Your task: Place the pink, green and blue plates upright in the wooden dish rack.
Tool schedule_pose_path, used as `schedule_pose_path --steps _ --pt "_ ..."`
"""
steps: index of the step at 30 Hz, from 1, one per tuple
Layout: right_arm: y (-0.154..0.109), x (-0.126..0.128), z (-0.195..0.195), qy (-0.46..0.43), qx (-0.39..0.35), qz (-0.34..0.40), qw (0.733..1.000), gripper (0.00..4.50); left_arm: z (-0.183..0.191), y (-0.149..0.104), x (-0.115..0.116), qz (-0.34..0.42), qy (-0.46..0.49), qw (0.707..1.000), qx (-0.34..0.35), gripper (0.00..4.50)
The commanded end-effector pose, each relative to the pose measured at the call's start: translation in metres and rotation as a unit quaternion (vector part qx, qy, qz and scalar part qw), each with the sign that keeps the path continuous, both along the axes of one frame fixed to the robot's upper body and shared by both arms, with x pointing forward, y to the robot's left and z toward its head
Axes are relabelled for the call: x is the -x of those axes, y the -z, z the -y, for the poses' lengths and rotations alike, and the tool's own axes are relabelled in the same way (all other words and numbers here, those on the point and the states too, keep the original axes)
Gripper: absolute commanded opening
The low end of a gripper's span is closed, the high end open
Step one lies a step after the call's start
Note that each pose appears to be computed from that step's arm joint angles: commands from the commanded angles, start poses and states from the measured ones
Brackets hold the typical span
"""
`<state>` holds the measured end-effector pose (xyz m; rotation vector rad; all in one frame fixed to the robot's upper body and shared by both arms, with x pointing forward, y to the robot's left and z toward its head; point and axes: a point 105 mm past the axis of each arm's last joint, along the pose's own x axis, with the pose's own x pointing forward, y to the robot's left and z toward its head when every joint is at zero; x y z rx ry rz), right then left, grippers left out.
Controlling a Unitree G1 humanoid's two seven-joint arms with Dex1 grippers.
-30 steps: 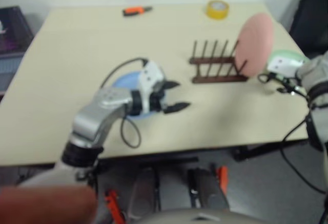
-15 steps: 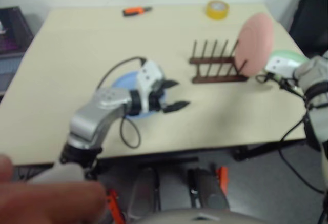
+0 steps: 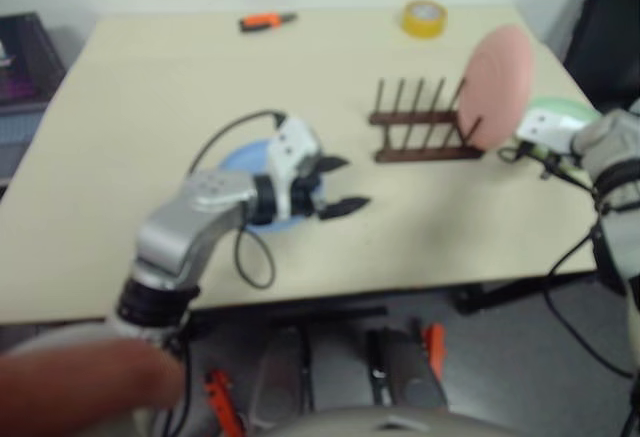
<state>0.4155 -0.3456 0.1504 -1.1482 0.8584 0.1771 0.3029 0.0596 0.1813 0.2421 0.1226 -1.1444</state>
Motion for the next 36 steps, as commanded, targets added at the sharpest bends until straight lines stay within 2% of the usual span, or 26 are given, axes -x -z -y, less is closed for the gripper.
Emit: schedule_pose_path --steps 1,10,13,16,26,36 --pt "-0.011 -0.002 0.002 0.002 0.018 0.011 1.000 1.31 0.002 -0.012 0.001 0.024 0.005 1.000 0.011 4.00" --pt "0.002 -0.002 0.002 0.018 0.020 0.014 1.000 4.47 0.003 -0.011 -0.001 0.024 0.005 1.000 0.012 4.00" --pt "0.004 -0.002 0.000 0.016 0.016 0.009 1.000 4.47 0.003 -0.011 0.000 0.023 0.004 1.000 0.013 4.00" --pt "0.003 -0.003 -0.003 0.015 0.007 0.014 1.000 3.77 0.002 -0.011 0.000 0.023 0.002 1.000 0.013 4.00" --pt "0.008 -0.003 -0.001 0.020 0.025 0.012 0.999 0.07 0.003 -0.011 0.000 0.024 -0.002 1.000 0.015 4.00" --pt "0.008 -0.002 0.001 0.011 0.042 0.007 0.999 0.03 0.000 -0.010 0.001 0.024 -0.004 1.000 0.012 4.00"
